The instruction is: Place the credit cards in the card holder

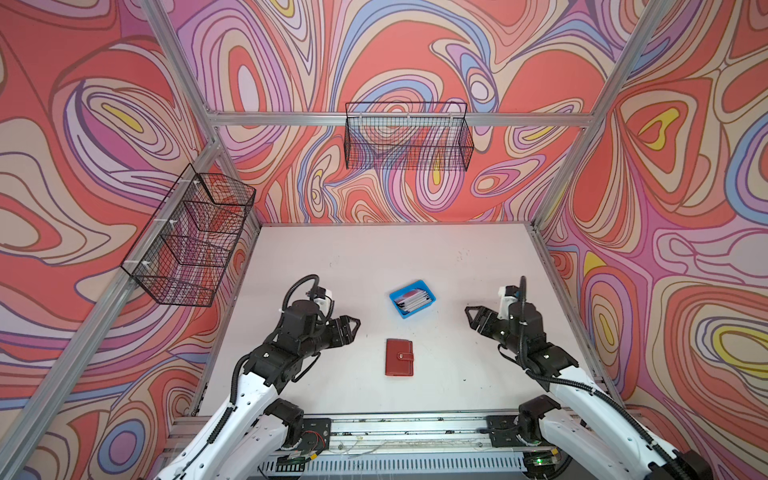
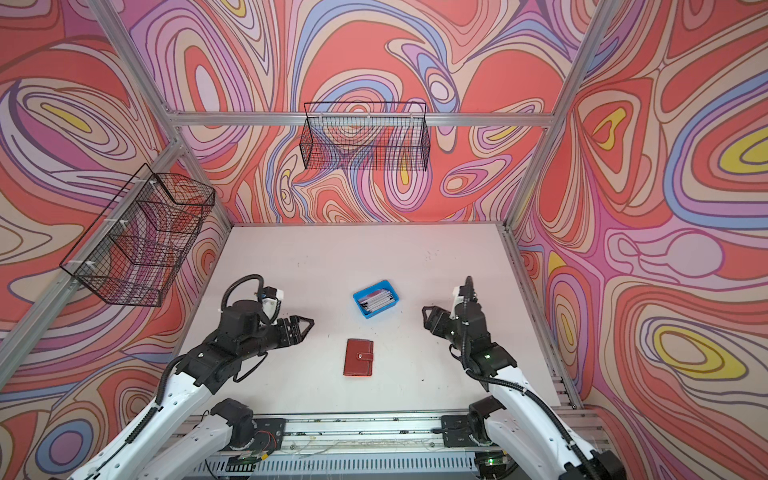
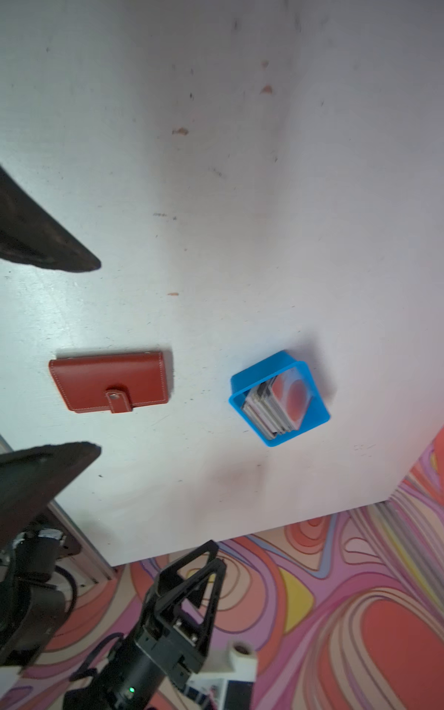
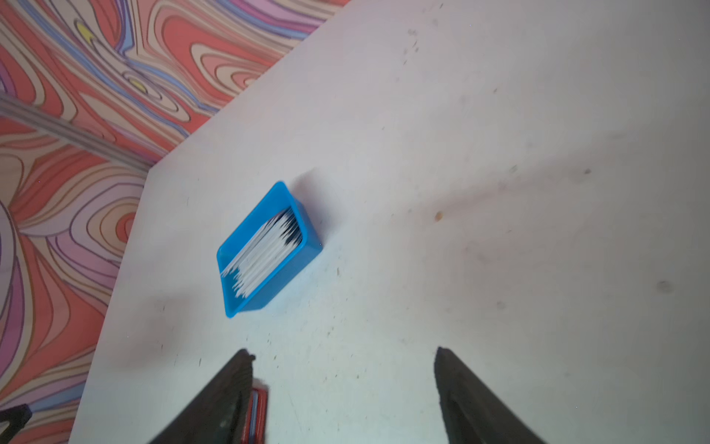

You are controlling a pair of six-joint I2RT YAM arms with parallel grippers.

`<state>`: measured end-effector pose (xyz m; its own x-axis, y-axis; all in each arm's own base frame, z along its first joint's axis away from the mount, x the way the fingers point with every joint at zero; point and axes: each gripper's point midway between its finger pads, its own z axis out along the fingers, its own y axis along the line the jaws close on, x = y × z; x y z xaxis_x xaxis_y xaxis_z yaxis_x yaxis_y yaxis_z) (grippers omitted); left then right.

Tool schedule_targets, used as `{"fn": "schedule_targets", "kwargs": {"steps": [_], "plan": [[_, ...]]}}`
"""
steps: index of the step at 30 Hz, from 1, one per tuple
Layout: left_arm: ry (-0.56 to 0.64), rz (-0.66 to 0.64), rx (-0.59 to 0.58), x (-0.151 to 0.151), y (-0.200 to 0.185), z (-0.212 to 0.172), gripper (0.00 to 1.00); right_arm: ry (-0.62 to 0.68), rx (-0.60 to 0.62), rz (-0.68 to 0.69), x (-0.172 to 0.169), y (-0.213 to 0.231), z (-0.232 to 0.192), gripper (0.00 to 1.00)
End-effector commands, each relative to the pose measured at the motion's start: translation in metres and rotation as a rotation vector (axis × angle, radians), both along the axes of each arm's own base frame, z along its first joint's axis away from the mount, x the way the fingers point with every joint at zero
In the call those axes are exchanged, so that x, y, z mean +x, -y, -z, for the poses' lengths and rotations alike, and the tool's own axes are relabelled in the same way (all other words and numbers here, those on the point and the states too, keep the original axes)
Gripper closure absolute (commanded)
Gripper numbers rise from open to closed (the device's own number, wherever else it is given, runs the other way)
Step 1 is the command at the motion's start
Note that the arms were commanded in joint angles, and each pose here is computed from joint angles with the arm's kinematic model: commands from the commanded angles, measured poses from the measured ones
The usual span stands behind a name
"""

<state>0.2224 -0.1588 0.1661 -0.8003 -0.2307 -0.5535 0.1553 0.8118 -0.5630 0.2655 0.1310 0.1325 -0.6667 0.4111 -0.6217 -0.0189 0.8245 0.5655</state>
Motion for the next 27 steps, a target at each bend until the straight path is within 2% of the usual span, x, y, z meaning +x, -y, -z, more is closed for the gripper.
{"fn": "schedule_targets", "kwargs": {"steps": [1,5,11,14,18,27], "plan": [[0.045,0.069,0.047,-0.001,0.023,0.011,0.37,0.018,0.021,-0.049,-0.019,-0.048,-0.004,0.33],[-0.004,0.127,0.042,-0.009,0.037,0.033,0.43,0.011,-0.026,-0.156,-0.051,-0.099,0.002,0.4],[-0.046,0.17,-0.032,-0.019,0.051,0.057,0.44,-0.084,-0.024,-0.275,-0.092,-0.154,0.035,0.5],[-0.063,0.189,-0.077,-0.024,0.059,0.065,0.46,-0.12,-0.028,-0.263,-0.094,-0.159,0.05,0.53],[-0.086,0.195,-0.099,-0.027,0.063,0.076,0.49,-0.129,-0.038,-0.195,-0.088,-0.15,0.061,0.48],[-0.145,0.184,-0.108,-0.028,0.071,0.096,0.52,-0.152,-0.01,-0.127,-0.083,-0.14,0.081,0.45]]}}
